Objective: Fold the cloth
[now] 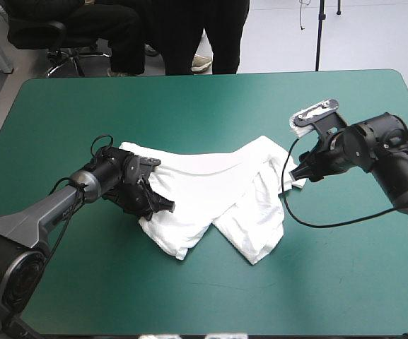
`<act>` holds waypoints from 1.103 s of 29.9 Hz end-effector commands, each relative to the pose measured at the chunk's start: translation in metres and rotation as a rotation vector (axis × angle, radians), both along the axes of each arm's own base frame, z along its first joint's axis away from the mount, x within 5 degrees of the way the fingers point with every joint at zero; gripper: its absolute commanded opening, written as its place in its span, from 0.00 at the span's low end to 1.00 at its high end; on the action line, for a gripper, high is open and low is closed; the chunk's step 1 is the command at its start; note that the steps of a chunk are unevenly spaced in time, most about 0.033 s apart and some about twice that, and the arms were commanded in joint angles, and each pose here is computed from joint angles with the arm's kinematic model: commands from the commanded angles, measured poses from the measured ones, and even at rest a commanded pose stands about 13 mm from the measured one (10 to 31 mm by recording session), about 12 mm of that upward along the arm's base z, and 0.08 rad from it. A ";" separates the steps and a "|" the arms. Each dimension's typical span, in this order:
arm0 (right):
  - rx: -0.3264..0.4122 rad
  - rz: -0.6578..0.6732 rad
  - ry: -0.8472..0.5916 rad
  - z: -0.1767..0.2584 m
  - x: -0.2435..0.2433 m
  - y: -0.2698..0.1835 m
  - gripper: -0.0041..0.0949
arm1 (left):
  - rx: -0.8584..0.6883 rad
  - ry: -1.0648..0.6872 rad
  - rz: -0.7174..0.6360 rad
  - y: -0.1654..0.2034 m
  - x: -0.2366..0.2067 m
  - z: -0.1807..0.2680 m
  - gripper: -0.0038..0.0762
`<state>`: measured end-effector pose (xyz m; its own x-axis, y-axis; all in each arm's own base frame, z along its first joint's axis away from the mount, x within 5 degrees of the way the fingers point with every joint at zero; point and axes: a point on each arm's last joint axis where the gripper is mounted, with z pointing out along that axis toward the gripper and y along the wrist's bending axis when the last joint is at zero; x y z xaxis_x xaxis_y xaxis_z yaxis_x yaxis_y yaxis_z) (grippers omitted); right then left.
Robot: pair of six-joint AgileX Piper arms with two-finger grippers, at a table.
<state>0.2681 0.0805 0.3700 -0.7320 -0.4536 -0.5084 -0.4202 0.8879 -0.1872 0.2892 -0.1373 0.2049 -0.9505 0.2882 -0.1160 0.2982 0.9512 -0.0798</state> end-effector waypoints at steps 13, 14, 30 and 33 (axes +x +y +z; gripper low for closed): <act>-0.088 0.006 0.011 -0.066 0.072 0.015 0.61 | -0.045 -0.033 0.000 -0.010 -0.001 0.003 0.03; -0.084 -0.003 0.029 -0.073 0.077 0.014 0.61 | -0.044 -0.031 0.000 -0.010 -0.001 0.003 0.03; 0.032 -0.060 0.219 -0.139 0.107 0.004 0.57 | -0.023 -0.029 -0.012 -0.008 -0.002 0.004 0.03; 0.052 -0.069 0.295 -0.155 0.108 0.008 0.47 | -0.021 -0.030 -0.014 -0.008 -0.002 0.004 0.03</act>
<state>0.3741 0.0865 0.2127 -0.8796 -0.3830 -0.2822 -0.3864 0.9212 -0.0459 0.2880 -0.1400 0.2049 -0.9457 0.3029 -0.1179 0.3124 0.9471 -0.0731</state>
